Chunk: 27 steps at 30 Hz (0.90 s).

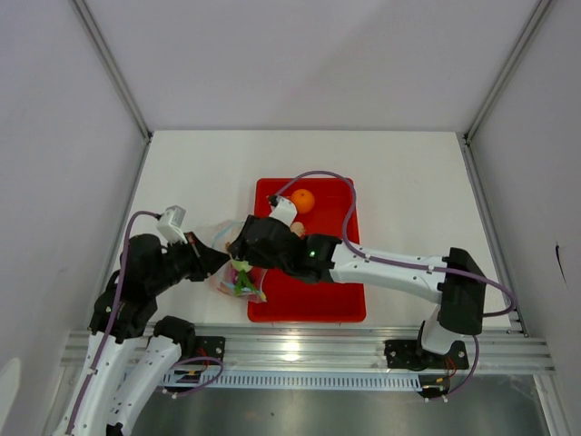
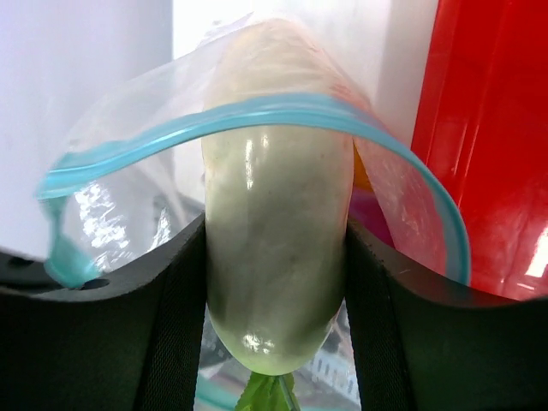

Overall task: Place the food in the zip-top bag and seal the zipper
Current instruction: Place the fake vegetable in the zipper food storage bag.

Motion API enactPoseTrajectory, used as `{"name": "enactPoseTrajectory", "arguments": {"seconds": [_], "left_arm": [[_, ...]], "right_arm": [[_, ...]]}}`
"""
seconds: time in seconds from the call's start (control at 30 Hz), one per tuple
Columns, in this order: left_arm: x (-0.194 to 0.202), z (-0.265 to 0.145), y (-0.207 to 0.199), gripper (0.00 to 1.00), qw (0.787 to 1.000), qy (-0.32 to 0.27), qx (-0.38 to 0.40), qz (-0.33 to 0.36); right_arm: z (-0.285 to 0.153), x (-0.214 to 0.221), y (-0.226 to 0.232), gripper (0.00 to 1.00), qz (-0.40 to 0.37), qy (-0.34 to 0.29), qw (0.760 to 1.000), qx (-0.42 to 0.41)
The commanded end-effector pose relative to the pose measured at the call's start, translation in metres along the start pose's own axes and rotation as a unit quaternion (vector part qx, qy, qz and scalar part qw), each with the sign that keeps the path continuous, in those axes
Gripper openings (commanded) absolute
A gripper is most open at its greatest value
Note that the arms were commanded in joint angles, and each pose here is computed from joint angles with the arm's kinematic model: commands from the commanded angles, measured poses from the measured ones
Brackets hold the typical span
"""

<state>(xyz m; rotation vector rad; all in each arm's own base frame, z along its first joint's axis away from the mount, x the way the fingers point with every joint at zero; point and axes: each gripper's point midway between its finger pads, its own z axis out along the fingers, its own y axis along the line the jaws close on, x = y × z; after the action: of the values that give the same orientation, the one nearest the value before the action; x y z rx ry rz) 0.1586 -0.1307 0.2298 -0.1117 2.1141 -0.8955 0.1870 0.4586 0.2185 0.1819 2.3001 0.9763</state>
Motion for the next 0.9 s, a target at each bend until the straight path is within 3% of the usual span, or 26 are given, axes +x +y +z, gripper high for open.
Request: {"name": "enactPoseTrajectory", "arguments": {"seconds": [0.0,0.27,0.3,0.43,0.87], "left_arm": [[-0.008,-0.01,-0.016,0.01,1.0,-0.012,0.024,0.007],[-0.01,-0.011,-0.017,0.01,0.999,-0.018,0.026,0.006],[-0.009,-0.011,-0.017,0.01,1.0,-0.016,0.026,0.005],[-0.011,-0.012,-0.018,0.01,0.999,-0.019,0.026,0.008],[-0.017,-0.015,-0.018,0.01,0.999,-0.027,0.018,0.015]], "right_arm": [[0.01,-0.016,-0.002,0.48,-0.016,-0.052,0.998,0.036],[0.007,-0.008,0.016,0.82,-0.104,-0.052,0.993,0.031],[0.005,-0.009,0.017,0.93,-0.112,-0.053,0.992,0.029],[0.002,-0.008,0.018,0.99,-0.125,-0.054,0.99,0.026],[-0.016,-0.012,0.032,0.99,-0.185,-0.071,0.98,0.016]]}}
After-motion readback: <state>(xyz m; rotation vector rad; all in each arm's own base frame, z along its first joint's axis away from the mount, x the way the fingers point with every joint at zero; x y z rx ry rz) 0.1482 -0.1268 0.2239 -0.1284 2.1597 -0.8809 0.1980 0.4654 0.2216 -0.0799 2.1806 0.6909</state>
